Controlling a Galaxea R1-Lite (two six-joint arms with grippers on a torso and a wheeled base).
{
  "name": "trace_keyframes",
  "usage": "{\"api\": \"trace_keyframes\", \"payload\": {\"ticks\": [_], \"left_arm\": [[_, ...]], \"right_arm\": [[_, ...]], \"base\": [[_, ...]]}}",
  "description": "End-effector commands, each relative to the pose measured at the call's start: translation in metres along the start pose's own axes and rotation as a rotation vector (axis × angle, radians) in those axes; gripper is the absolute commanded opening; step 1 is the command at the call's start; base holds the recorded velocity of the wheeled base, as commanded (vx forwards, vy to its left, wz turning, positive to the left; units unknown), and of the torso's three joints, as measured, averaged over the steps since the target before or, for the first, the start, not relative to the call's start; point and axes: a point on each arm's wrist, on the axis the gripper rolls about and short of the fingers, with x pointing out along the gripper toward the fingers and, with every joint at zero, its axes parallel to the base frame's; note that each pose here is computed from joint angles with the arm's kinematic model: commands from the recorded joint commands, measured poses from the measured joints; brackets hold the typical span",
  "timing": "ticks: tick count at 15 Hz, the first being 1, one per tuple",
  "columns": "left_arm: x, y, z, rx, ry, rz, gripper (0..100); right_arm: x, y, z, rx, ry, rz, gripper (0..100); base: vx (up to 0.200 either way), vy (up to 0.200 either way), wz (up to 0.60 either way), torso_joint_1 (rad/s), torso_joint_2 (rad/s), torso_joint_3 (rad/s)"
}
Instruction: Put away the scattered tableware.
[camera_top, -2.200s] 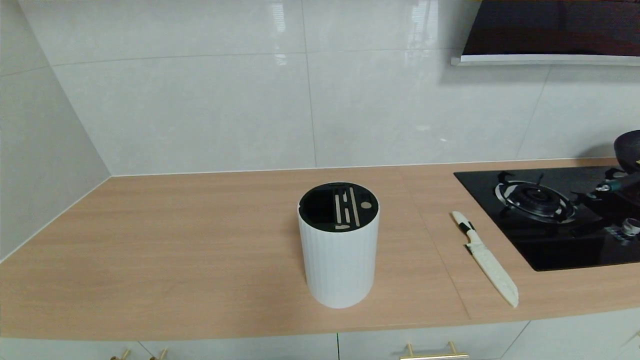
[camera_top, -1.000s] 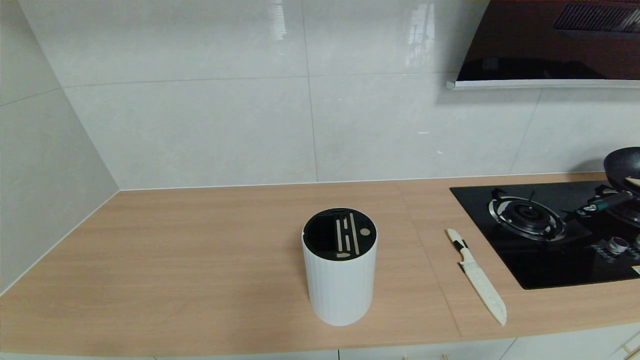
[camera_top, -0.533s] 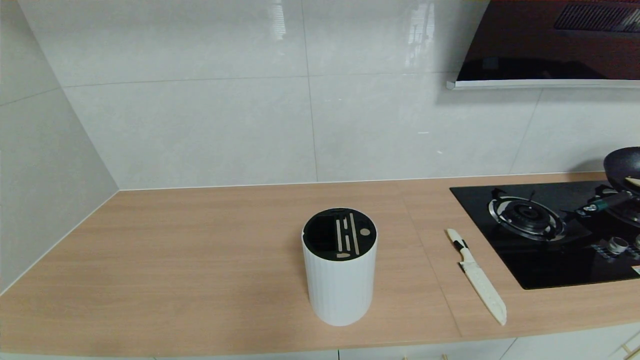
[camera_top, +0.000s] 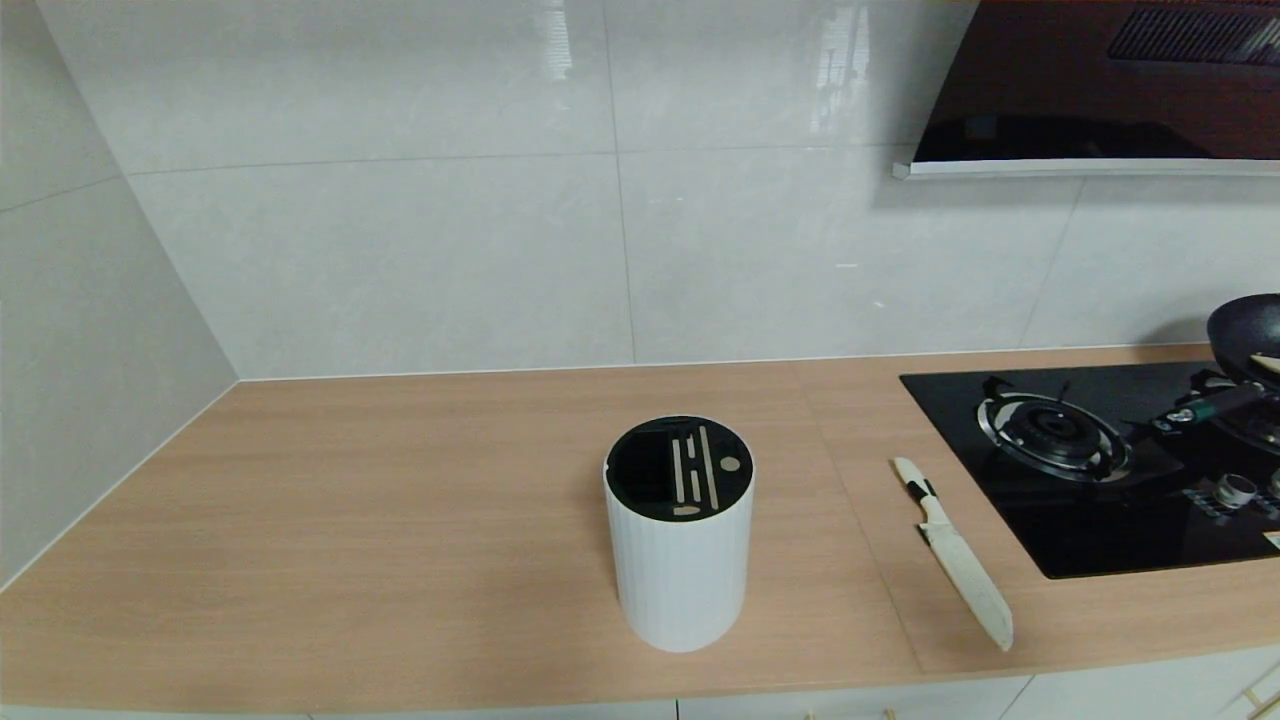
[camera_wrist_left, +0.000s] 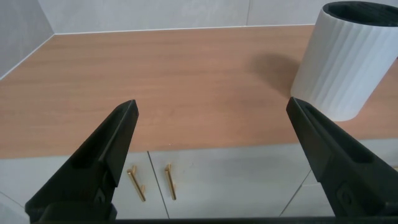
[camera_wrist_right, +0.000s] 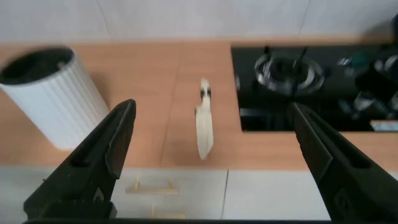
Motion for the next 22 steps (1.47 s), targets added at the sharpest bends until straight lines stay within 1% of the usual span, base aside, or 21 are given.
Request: {"api": "trace_keyframes", "payload": {"ticks": [1, 3, 4, 6, 8, 11, 13, 15, 17, 19, 22], "left_arm": [[0.000, 0.000, 0.000, 0.000, 0.000, 0.000, 100], [0.000, 0.000, 0.000, 0.000, 0.002, 0.000, 100], [0.000, 0.000, 0.000, 0.000, 0.002, 0.000, 100], [0.000, 0.000, 0.000, 0.000, 0.000, 0.000, 100], [0.000, 0.000, 0.000, 0.000, -0.001, 0.000, 100], [0.000, 0.000, 0.000, 0.000, 0.000, 0.000, 100], [0.000, 0.000, 0.000, 0.000, 0.002, 0.000, 100], [0.000, 0.000, 0.000, 0.000, 0.000, 0.000, 100], [0.000, 0.000, 0.000, 0.000, 0.000, 0.000, 100], [0.000, 0.000, 0.000, 0.000, 0.000, 0.000, 100], [0.000, 0.000, 0.000, 0.000, 0.000, 0.000, 100]], "right_arm": [[0.107, 0.004, 0.016, -0.017, 0.311, 0.048, 100], [0.157, 0.004, -0.001, -0.020, 0.413, 0.044, 100], [0.180, 0.005, -0.013, -0.025, 0.448, 0.045, 100], [0.219, 0.005, -0.034, -0.049, 0.483, 0.047, 100], [0.248, 0.005, -0.051, -0.048, 0.503, 0.053, 100], [0.286, 0.009, -0.081, -0.057, 0.520, 0.062, 100], [0.302, 0.014, -0.094, -0.065, 0.520, 0.073, 100], [0.313, 0.016, -0.110, -0.067, 0.546, 0.077, 100], [0.325, 0.019, -0.124, -0.074, 0.535, 0.082, 100], [0.336, 0.020, -0.129, -0.089, 0.518, 0.082, 100], [0.344, 0.018, -0.130, -0.091, 0.507, 0.069, 100]], "base": [[0.000, 0.000, 0.00, 0.000, 0.00, 0.000], [0.000, 0.000, 0.00, 0.000, 0.00, 0.000], [0.000, 0.000, 0.00, 0.000, 0.00, 0.000], [0.000, 0.000, 0.00, 0.000, 0.00, 0.000], [0.000, 0.000, 0.00, 0.000, 0.00, 0.000], [0.000, 0.000, 0.00, 0.000, 0.00, 0.000], [0.000, 0.000, 0.00, 0.000, 0.00, 0.000], [0.000, 0.000, 0.00, 0.000, 0.00, 0.000], [0.000, 0.000, 0.00, 0.000, 0.00, 0.000], [0.000, 0.000, 0.00, 0.000, 0.00, 0.000], [0.000, 0.000, 0.00, 0.000, 0.00, 0.000]]}}
